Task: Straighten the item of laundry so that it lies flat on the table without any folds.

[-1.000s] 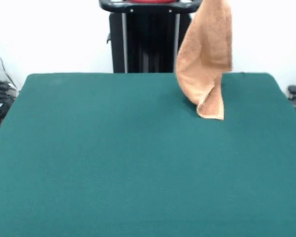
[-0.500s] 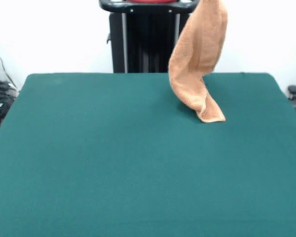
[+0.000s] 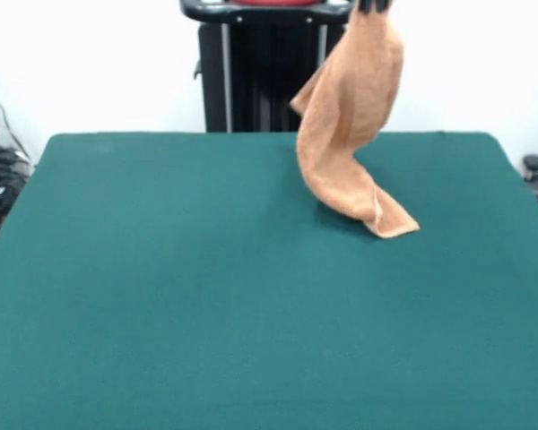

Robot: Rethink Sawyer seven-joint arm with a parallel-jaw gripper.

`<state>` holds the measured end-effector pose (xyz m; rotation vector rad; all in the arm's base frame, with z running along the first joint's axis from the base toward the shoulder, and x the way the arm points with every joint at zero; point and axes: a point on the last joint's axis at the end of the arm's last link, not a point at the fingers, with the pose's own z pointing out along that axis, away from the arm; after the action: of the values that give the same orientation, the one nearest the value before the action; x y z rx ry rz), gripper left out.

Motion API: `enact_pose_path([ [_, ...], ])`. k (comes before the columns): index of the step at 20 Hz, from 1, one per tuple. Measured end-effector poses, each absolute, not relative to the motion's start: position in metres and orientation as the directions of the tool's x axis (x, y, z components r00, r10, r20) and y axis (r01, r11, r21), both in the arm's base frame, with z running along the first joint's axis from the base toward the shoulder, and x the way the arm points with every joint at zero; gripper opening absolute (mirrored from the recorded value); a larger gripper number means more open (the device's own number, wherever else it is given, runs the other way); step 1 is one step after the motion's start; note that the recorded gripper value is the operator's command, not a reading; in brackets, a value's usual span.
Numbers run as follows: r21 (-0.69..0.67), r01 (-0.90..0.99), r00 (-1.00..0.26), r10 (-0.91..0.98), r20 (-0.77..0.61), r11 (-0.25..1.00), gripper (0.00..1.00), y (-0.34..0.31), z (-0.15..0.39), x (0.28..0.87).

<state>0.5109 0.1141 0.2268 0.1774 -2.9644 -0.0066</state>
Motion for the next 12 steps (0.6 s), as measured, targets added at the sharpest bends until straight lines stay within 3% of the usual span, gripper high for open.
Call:
enact_pose_path([
  [7,-0.020,-0.207,-0.970,-0.203,0.135,0.978,0.00,0.089,0.197,0.540],
  [12,-0.039,-0.370,-0.923,-0.362,0.130,0.928,0.00,0.069,0.180,0.553],
])
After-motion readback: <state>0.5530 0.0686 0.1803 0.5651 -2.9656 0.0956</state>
